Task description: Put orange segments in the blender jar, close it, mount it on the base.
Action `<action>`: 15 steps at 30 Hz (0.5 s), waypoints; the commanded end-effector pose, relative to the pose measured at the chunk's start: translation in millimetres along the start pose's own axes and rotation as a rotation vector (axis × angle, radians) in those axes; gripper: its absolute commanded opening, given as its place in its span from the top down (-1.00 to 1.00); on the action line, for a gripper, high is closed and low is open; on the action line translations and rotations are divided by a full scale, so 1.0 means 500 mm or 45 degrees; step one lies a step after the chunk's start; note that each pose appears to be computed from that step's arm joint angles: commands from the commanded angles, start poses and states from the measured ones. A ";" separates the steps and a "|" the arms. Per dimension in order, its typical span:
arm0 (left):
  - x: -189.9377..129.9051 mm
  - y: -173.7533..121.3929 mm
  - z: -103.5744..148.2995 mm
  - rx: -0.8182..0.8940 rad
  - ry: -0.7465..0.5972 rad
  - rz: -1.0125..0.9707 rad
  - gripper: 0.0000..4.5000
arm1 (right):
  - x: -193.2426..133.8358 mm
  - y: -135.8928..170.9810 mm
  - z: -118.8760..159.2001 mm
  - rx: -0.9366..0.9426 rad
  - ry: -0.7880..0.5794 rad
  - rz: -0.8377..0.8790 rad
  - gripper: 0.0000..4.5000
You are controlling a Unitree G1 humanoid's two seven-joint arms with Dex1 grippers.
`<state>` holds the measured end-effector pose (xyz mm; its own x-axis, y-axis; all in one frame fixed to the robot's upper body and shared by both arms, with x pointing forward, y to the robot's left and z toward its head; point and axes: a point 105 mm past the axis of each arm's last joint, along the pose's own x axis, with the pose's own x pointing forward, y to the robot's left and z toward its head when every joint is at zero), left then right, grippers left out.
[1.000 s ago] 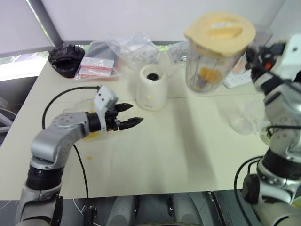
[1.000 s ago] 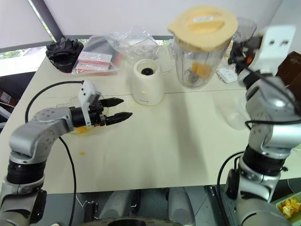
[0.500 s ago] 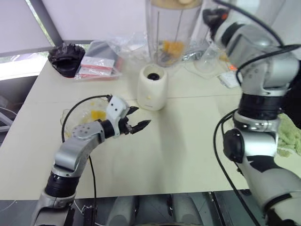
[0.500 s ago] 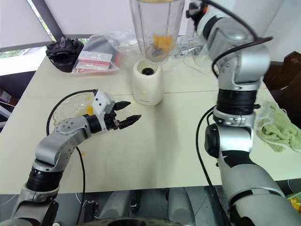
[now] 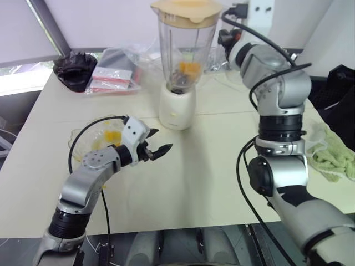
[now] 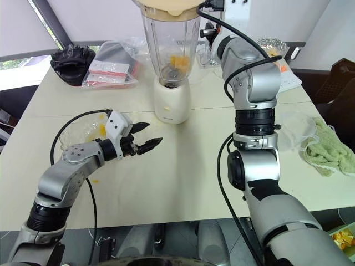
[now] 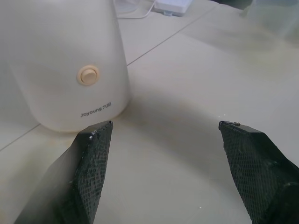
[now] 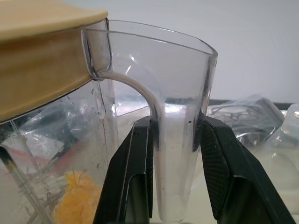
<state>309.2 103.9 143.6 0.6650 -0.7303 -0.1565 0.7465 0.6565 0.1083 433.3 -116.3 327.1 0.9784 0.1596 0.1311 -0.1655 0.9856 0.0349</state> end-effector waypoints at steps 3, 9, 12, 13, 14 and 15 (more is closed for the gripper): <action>-0.005 -0.003 0.028 0.066 -0.049 0.011 -0.67 | -0.002 0.010 0.055 0.007 -0.156 0.015 0.63; -0.004 -0.006 0.029 0.069 -0.048 0.016 -0.67 | 0.021 0.009 0.038 -0.028 -0.149 0.011 0.63; -0.006 -0.007 0.028 0.074 -0.046 0.018 -0.67 | 0.029 0.009 0.031 -0.033 -0.146 0.014 0.63; -0.006 -0.007 0.028 0.076 -0.045 0.021 -0.67 | 0.031 0.010 0.029 -0.033 -0.144 0.016 0.63; -0.007 -0.006 0.028 0.076 -0.043 0.024 -0.67 | 0.033 0.011 0.027 -0.033 -0.143 0.019 0.63; -0.008 -0.006 0.028 0.076 -0.043 0.026 -0.67 | 0.034 0.012 0.026 -0.033 -0.142 0.021 0.63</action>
<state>308.2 102.6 148.3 0.6760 -0.7227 -0.1443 0.7369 0.6630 0.1317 451.5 -114.1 321.8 0.9714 0.1578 0.1774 -0.1635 0.9864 0.0179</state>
